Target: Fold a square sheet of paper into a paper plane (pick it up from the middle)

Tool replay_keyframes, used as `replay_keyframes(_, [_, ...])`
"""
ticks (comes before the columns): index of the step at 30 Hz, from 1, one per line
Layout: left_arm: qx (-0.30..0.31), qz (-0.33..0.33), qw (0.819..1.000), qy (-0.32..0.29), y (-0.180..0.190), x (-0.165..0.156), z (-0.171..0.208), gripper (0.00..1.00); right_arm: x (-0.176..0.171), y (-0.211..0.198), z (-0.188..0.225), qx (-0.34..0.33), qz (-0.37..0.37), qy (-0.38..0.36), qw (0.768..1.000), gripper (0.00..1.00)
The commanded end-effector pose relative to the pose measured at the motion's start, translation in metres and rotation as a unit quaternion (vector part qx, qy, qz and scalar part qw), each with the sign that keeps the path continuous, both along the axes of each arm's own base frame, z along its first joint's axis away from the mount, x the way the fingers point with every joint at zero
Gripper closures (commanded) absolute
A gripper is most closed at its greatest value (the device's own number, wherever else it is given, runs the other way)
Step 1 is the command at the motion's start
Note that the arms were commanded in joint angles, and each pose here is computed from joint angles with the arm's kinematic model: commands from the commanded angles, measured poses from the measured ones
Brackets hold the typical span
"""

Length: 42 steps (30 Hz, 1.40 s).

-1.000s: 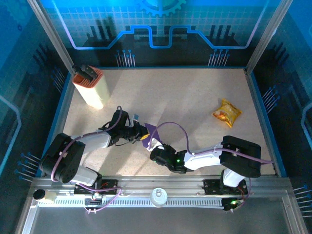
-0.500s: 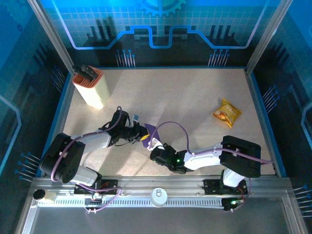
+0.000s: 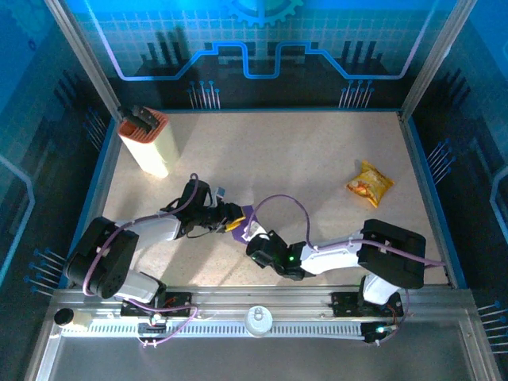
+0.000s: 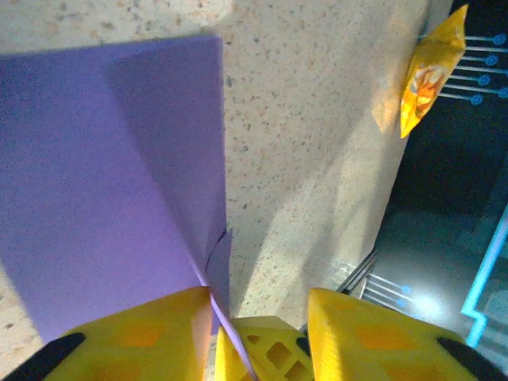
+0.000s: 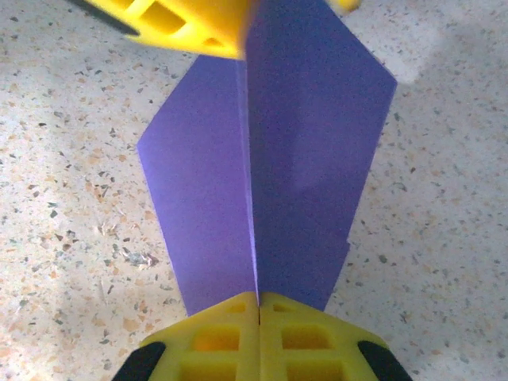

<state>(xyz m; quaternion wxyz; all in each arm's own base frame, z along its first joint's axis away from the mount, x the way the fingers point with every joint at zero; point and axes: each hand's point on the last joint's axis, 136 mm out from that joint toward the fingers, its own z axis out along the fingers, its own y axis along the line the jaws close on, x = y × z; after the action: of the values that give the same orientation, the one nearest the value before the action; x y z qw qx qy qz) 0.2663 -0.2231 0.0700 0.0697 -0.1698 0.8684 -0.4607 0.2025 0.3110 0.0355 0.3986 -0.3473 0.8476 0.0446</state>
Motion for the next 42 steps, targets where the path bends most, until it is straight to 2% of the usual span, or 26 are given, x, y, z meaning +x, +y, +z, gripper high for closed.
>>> replay_keyframes(1, [0.018, 0.013, 1.0, -0.019, 0.005, 0.003, 0.012, 0.41, 0.001, 0.003, 0.006, 0.066, -0.011, 0.028, 0.997, 0.98])
replay_keyframes(3, [0.027, 0.027, 0.999, -0.025, 0.01, 0.003, 0.015, 0.3, 0.002, 0.004, 0.008, 0.105, -0.013, 0.052, 0.993, 0.97])
replay_keyframes(5, [0.038, 0.039, 0.998, -0.027, 0.016, 0.003, 0.016, 0.27, 0.003, 0.005, 0.01, 0.15, -0.015, 0.081, 0.985, 0.97])
replay_keyframes(14, [0.041, 0.041, 0.998, -0.029, 0.019, -0.001, 0.016, 0.26, 0.007, 0.006, 0.017, 0.284, -0.018, 0.19, 0.94, 0.97])
replay_keyframes(23, [0.038, 0.038, 0.998, -0.028, 0.018, -0.003, 0.015, 0.26, 0.01, 0.004, 0.01, 0.317, -0.031, 0.25, 0.915, 0.96])
replay_keyframes(26, [0.034, 0.035, 0.998, -0.03, 0.016, -0.002, 0.017, 0.26, 0.011, 0.005, 0.009, 0.309, -0.026, 0.245, 0.919, 0.95])
replay_keyframes(32, [0.024, 0.03, 0.999, -0.022, 0.011, 0.002, 0.017, 0.22, 0.003, 0.019, 0.008, 0.208, 0.01, 0.186, 0.96, 0.91])
replay_keyframes(35, [0.039, 0.04, 0.998, -0.002, 0.014, 0.004, 0.008, 0.23, 0.004, 0.021, 0.012, 0.184, 0.013, 0.157, 0.97, 0.89])
replay_keyframes(38, [0.062, 0.049, 0.997, 0.021, 0.019, 0.003, -0.003, 0.26, 0.002, 0.023, 0.016, 0.166, 0.023, 0.135, 0.977, 0.88])
replay_keyframes(42, [0.062, 0.053, 0.996, 0.03, 0.017, 0.007, -0.004, 0.32, -0.005, 0.025, 0.014, 0.129, 0.037, 0.121, 0.984, 0.84])
